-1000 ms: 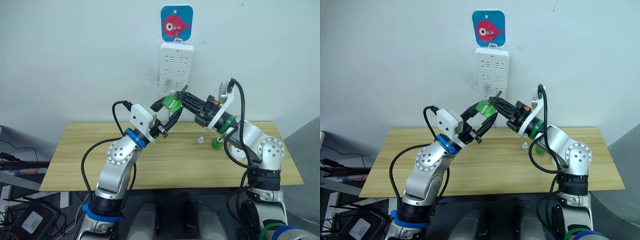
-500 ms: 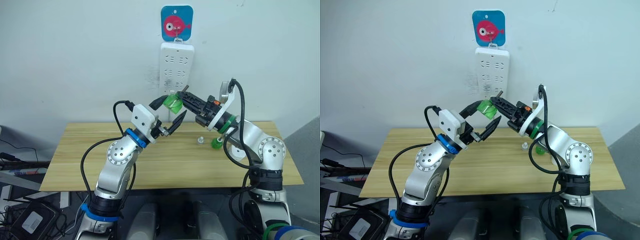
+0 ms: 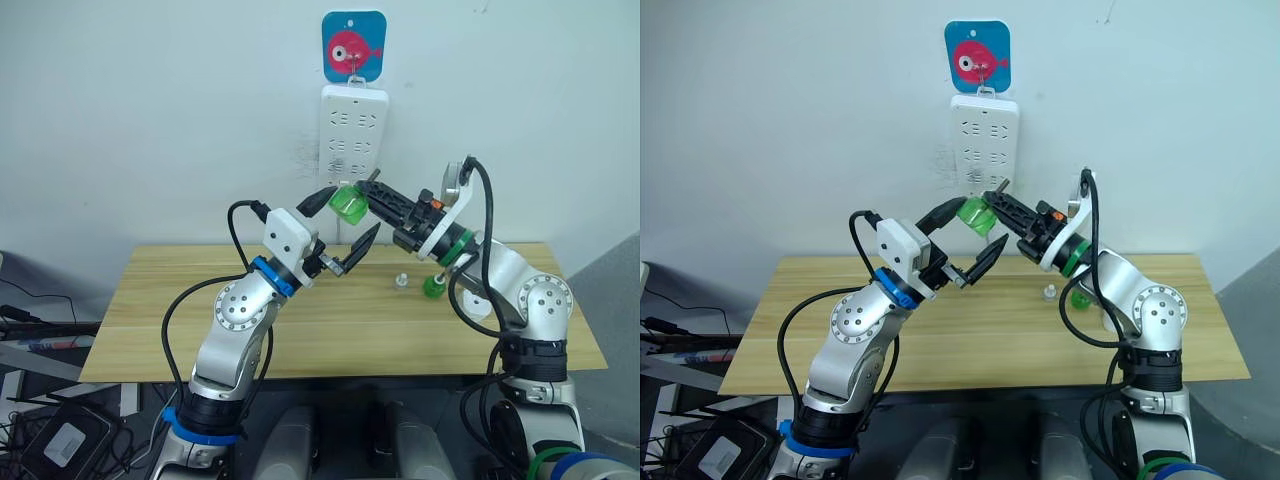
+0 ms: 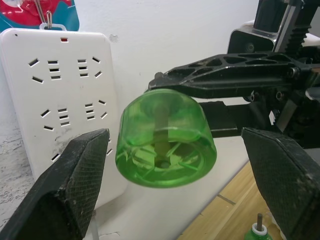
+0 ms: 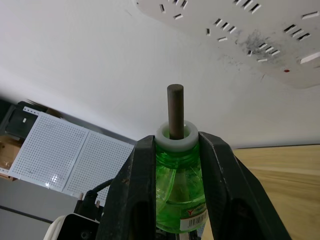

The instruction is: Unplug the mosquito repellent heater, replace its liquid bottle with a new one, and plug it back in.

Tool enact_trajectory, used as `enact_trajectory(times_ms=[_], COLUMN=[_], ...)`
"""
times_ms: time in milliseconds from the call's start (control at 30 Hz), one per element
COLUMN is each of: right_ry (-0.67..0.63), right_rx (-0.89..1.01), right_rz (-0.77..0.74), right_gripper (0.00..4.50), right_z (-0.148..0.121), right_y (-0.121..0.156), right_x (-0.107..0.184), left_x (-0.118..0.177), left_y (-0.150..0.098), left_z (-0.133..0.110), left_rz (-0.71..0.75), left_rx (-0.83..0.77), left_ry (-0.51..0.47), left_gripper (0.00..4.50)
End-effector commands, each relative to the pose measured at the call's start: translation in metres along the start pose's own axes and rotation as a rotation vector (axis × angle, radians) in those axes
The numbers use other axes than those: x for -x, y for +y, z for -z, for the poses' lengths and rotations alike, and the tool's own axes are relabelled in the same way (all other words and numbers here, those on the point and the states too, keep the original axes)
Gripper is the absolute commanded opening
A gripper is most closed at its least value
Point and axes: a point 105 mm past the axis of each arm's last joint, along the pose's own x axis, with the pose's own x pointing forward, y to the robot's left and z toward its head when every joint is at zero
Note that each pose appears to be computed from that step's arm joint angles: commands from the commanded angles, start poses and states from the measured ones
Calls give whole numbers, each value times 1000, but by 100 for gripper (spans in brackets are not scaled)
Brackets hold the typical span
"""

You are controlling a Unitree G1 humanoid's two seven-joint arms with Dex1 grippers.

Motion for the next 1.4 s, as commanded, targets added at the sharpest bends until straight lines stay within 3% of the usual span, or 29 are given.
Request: enact_trajectory(times_ms=[33,167,367,500,700,767,833,967,1133,1400], right_ry=[7,-8,31,138,356,455,525,566,532,533], right_rx=[19,9,43,144,391,494,587,740,817,792], right_rz=[-58,-50,-72,-68,-26,57,248,605,913,1060], right_gripper=[83,83,83,226,442,447,447,447,447,447], right_z=[1,-1,5,16,22,22,14,-15,-49,-64], right_y=[13,11,16,16,7,-5,-35,-94,-138,-162], right_x=[2,1,0,5,39,56,74,107,138,156], left_x=[-3,-1,-1,-1,9,16,22,27,29,34], left_y=[-3,-3,-1,10,31,36,39,39,23,16], left_z=[-17,-16,-13,-6,-2,-12,-19,-28,-26,-24], left_rz=[10,4,1,23,130,216,293,374,438,459], left_rx=[-21,-16,-13,77,561,753,895,1022,957,923], left_ry=[-66,-63,-45,7,91,76,72,63,119,152], left_gripper=[363,236,227,227,227,227,227,227,227,227])
